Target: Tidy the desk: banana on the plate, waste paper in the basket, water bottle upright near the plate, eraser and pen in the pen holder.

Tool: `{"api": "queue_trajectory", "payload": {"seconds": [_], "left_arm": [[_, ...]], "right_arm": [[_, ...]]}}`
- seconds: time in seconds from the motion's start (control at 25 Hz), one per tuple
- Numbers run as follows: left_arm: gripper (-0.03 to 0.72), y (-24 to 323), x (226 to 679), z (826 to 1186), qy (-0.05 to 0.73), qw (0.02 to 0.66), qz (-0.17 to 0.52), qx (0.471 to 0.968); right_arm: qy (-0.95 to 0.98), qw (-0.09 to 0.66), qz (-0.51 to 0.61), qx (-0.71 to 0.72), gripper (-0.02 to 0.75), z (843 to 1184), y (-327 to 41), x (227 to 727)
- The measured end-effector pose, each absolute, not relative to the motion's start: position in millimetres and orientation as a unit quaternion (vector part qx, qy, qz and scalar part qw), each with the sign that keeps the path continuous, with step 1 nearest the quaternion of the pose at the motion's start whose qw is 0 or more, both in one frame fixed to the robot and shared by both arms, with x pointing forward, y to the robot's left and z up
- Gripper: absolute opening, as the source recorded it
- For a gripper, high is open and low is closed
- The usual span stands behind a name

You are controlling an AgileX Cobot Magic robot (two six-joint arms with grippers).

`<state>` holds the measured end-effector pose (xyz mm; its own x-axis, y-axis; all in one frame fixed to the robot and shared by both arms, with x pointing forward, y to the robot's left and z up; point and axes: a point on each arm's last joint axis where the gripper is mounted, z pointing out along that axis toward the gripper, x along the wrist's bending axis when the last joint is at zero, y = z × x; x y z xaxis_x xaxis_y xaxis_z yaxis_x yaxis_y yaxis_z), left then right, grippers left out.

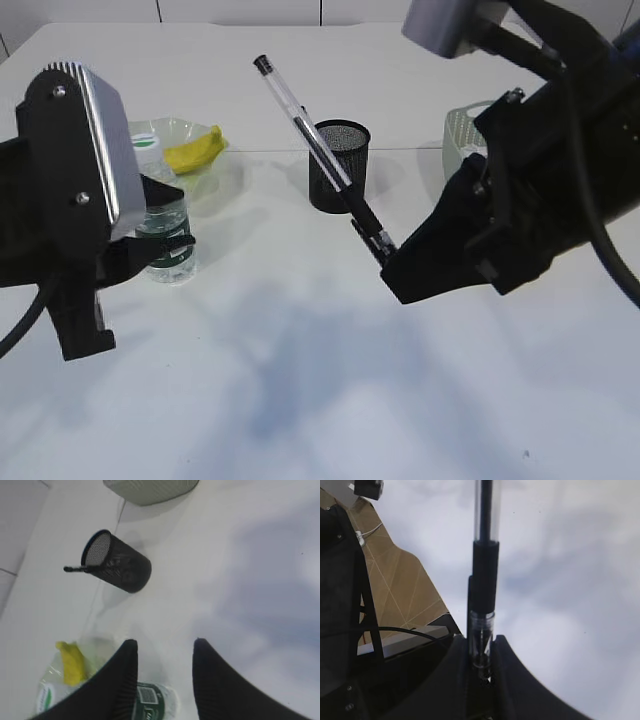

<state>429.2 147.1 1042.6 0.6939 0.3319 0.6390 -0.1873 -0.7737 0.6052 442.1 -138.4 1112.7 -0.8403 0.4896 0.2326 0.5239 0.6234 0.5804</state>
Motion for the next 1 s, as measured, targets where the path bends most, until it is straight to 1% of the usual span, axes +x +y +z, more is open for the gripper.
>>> {"api": "queue_trajectory", "payload": {"seconds": [0.2,0.36,0.48,0.68,0.8,0.92,1.0], "left_arm": [[0.254,144.3,428.3,1047.7,-0.07,0.303,0.438,0.843],[0.254,139.3,425.7,1051.4,-0.182,0.278,0.474,0.815],[0.254,133.2,421.2,1054.4,-0.245,0.289,0.484,0.789],[0.267,127.2,416.0,1058.0,-0.274,0.322,0.484,0.766],[0.321,125.6,414.4,1059.0,-0.281,0.332,0.483,0.76],[0.396,124.7,413.3,1059.3,-0.292,0.334,0.483,0.755],[0.425,124.5,412.8,1058.8,-0.303,0.328,0.484,0.752]], "right_arm": [[-0.902,0.043,-0.319,-0.287,0.065,1111.6,-139.2,438.9],[-0.9,0.049,-0.317,-0.296,0.065,1111.5,-139.3,438.4],[-0.898,0.051,-0.317,-0.3,0.065,1111.5,-139.3,438.4],[-0.896,0.053,-0.316,-0.308,0.065,1111.4,-139.4,438.5],[-0.895,0.05,-0.307,-0.32,0.065,1110.3,-140.9,439.2],[-0.894,0.042,-0.294,-0.336,0.065,1108.7,-143.4,440.4],[-0.894,0.039,-0.288,-0.342,0.065,1108.1,-144.5,441.0]]}}
